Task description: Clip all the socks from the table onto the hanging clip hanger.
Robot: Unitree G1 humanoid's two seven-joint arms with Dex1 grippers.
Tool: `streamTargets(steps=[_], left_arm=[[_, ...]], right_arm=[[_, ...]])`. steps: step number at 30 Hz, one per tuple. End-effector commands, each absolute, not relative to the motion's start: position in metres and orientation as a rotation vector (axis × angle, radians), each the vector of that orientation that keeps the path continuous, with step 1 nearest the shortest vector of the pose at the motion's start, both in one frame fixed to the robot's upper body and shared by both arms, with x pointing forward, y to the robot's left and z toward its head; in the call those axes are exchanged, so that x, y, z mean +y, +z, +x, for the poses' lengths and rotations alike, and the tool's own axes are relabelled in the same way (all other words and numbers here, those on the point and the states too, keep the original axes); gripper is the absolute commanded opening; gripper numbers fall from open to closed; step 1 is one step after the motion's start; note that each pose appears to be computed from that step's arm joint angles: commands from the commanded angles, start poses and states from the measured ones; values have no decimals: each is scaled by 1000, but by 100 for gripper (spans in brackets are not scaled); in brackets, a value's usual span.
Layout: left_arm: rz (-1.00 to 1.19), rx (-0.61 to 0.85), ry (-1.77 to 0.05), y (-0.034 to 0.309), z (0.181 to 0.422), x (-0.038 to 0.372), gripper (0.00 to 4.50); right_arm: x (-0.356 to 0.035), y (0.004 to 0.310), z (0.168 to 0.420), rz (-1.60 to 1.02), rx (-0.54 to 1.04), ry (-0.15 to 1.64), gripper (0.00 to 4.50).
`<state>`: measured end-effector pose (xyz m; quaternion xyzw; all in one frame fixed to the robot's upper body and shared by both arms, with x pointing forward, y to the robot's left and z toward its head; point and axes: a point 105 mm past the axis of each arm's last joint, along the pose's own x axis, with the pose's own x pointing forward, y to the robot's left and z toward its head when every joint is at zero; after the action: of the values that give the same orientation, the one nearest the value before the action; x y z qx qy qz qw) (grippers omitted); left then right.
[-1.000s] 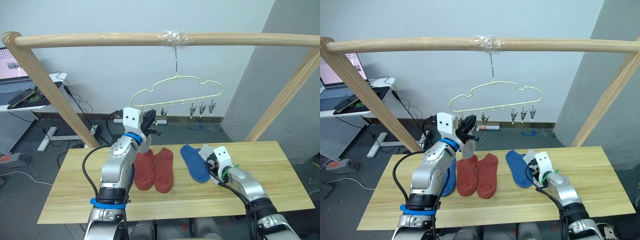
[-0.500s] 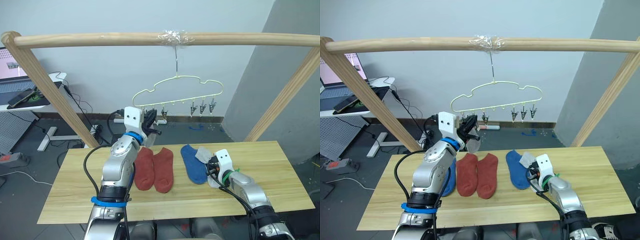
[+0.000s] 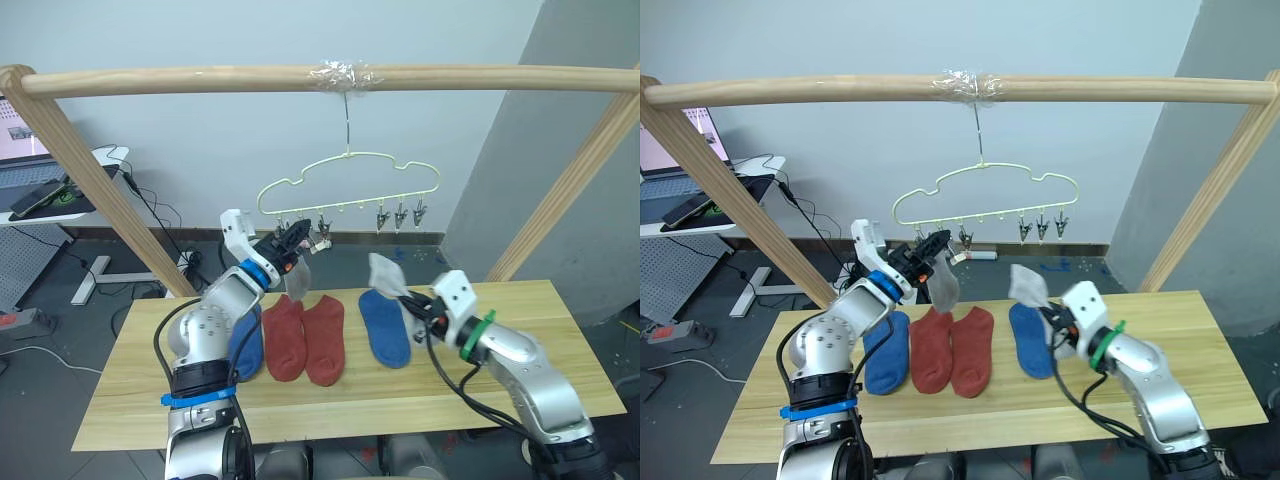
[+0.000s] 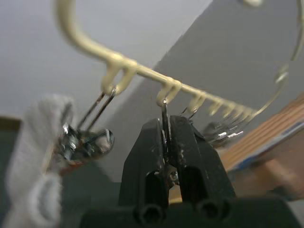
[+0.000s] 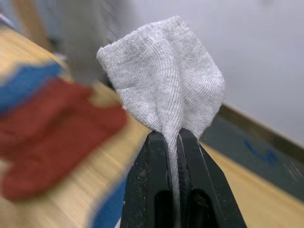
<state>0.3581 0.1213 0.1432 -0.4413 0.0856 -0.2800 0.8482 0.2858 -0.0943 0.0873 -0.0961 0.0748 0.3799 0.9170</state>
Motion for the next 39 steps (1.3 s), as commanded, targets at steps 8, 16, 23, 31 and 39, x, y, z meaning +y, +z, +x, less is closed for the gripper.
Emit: streamTargets(steps=[8, 16, 23, 31, 39], left_arm=[[-1066, 211, -712, 167, 344, 105, 0], [-1043, 225, -736, 164, 336, 101, 0], [-979, 214, -714, 160, 336, 104, 0], [-953, 187, -687, 159, 338, 110, 153], [-925, 170, -666, 161, 337, 125, 402]], right_arm=[[-38, 117, 290, -105, 50, 867, 2], [-33, 130, 295, -92, 18, 879, 2], [-30, 138, 295, -95, 1, 894, 2], [-29, 132, 290, -138, 15, 923, 0], [-26, 132, 292, -127, 14, 919, 0]])
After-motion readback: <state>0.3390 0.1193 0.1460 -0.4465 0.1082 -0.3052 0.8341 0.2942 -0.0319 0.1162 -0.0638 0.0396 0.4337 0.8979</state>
